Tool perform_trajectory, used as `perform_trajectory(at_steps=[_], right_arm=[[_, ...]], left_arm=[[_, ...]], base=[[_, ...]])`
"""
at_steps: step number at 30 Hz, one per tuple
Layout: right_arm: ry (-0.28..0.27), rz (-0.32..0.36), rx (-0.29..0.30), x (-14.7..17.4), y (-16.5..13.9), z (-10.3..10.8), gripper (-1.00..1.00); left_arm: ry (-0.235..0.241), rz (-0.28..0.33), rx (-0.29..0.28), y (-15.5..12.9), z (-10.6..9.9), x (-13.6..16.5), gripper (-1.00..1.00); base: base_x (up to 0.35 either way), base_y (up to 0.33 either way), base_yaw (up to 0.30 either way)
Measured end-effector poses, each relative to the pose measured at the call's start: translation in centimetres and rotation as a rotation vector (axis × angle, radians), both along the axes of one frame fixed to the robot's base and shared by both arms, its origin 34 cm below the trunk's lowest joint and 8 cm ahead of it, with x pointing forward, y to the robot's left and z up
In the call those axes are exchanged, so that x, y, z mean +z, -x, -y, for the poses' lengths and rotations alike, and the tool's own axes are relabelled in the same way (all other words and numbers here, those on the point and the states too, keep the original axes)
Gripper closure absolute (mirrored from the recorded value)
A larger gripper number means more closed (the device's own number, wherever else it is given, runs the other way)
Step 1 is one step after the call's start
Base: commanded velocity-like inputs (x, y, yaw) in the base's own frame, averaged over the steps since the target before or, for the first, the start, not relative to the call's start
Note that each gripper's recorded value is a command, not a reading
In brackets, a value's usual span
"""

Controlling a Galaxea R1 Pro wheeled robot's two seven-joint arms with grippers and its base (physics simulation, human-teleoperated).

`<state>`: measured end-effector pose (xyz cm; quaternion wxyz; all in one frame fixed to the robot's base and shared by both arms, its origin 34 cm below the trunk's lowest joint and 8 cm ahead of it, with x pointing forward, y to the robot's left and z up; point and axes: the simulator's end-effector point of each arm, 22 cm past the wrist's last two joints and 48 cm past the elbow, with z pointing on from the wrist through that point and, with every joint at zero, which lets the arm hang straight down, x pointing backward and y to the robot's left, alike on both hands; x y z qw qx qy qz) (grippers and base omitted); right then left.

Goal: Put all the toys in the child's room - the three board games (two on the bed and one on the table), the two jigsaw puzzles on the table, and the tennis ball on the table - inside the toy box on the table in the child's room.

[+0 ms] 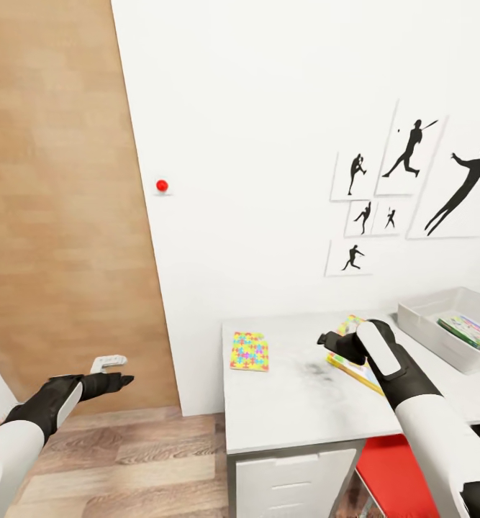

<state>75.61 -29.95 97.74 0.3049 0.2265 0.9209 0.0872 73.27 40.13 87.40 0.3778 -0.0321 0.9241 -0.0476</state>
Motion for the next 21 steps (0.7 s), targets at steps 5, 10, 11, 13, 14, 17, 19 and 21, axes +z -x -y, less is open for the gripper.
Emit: perform_trajectory(at_steps=[5,10,11,13,14,17,19,21], right_arm=[[0.002,-0.001,-0.001,-0.3,-0.1,-0.1,-1.00],[0.000,-0.003,-0.001,-0.5,-0.2,-0.1,-1.00],[0.000,-0.004,-0.001,-0.6,-0.2,-0.1,-1.00],[0.000,-0.006,-0.002,-0.7,-0.2,-0.1,-1.00],[0.000,-0.007,-0.002,-0.8,-0.2,-0.1,-1.00],[-0.001,-0.010,-0.002,-1.0,-0.2,-0.1,-1.00],[0.000,-0.011,-0.002,-1.1,-0.2,-0.1,-1.00],[-0.001,-0.013,-0.002,-1.2,-0.2,-0.1,-1.00]], left_arm=[[0.000,-0.006,-0.001,0.1,0.1,-0.4,-1.00],[-0.001,-0.011,-0.001,0.1,0.1,-0.7,-1.00],[0.000,-0.012,-0.001,0.1,0.1,-0.8,-1.00],[0.000,-0.014,-0.001,0.1,0.1,-0.9,-1.00],[0.000,-0.015,-0.001,0.1,0.1,-1.0,-1.00],[0.000,-0.019,-0.001,0.1,0.1,-1.2,-1.00],[0.000,-0.022,-0.001,0.2,0.1,-1.3,-1.00],[0.001,-0.025,-0.001,0.2,0.1,-1.5,-1.00]], base=[[0.002,0.006,-0.212],[0.000,0.001,-0.212],[0.000,0.000,-0.212],[0.000,0.000,-0.212],[0.000,0.000,-0.212],[-0.008,0.010,-0.212],[-0.091,0.117,-0.212],[-0.100,0.122,-0.212]])
